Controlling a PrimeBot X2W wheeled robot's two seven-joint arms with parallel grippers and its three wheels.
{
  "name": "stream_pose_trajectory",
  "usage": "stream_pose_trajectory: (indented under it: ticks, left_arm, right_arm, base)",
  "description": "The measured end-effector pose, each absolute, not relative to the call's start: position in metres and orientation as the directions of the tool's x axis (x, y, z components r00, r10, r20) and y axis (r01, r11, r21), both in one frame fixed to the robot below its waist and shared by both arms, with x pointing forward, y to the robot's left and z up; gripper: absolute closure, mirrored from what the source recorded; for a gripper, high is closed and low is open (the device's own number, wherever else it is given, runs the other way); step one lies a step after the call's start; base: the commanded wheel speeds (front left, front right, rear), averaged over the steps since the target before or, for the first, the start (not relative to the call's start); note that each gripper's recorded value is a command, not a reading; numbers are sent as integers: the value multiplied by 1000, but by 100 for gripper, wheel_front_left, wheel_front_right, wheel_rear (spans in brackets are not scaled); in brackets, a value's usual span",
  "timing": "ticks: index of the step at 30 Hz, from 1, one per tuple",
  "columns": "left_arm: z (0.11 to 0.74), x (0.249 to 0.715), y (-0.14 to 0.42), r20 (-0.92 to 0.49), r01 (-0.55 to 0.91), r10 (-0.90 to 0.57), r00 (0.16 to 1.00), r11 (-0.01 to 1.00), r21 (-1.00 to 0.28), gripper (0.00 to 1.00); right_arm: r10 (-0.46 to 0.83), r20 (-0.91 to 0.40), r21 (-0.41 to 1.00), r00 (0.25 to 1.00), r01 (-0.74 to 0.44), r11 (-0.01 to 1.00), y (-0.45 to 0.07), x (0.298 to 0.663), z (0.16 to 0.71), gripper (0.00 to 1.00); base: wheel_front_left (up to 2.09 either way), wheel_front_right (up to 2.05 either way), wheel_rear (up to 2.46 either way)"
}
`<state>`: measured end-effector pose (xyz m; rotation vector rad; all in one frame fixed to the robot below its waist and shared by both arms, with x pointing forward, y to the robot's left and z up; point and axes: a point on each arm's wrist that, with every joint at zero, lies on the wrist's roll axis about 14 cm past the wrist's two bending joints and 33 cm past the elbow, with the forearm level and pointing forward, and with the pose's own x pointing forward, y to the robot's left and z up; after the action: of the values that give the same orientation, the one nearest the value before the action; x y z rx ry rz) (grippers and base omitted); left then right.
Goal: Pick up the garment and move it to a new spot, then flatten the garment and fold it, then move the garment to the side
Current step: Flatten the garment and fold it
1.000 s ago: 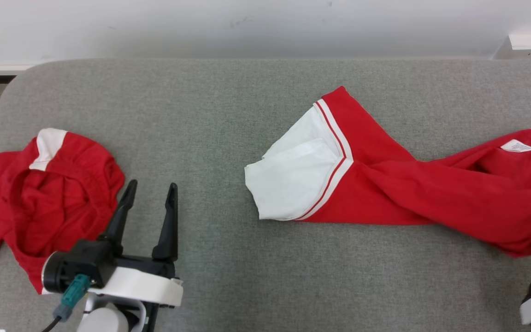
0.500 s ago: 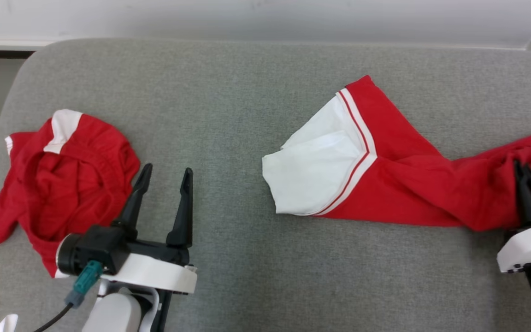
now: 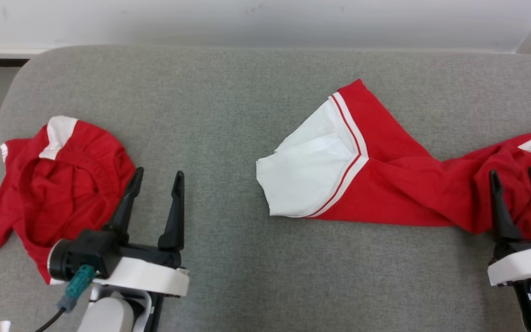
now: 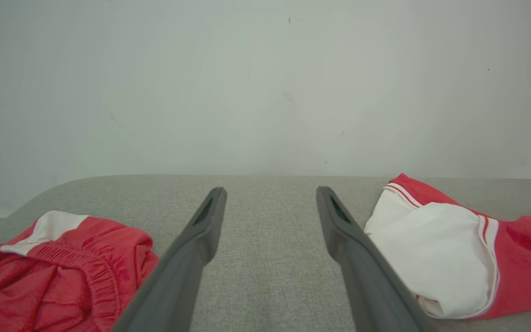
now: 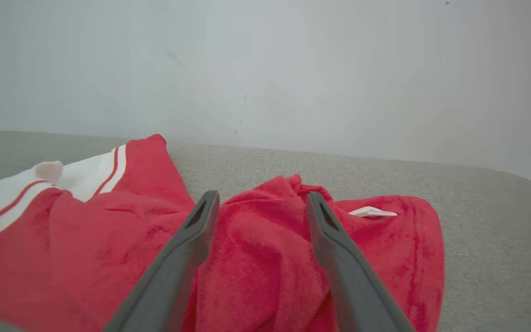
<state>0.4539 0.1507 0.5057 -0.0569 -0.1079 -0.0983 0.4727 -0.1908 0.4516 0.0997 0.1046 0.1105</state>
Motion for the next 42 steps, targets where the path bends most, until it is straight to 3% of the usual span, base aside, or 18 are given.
stream_pose_trajectory:
  ticks: [8,17,34,42]
  left_arm:
    - [509,443,155,112,95,-91,990,995,-34,0]
    - [513,430,151,112,108,-105,988,994,-25,0]
    - [512,431,146,103,133,-130,986,991,-18,0]
    - [561,487,92,198,296,-293,935,955,14,0]
  right_arm:
    - [-20,38,102,999,16,995,-233,444,505,0]
    - [11,18,107,1000,-13,994,-217,410,523,0]
    - [33,14,123,999,-35,992,-208,409,525,0]
    - [42,-12,119,999,-41,992,-207,423,514,0]
  base:
    - [0,0,0]
    - [0,0,0]
    - [0,0,0]
    - [0,0,0]
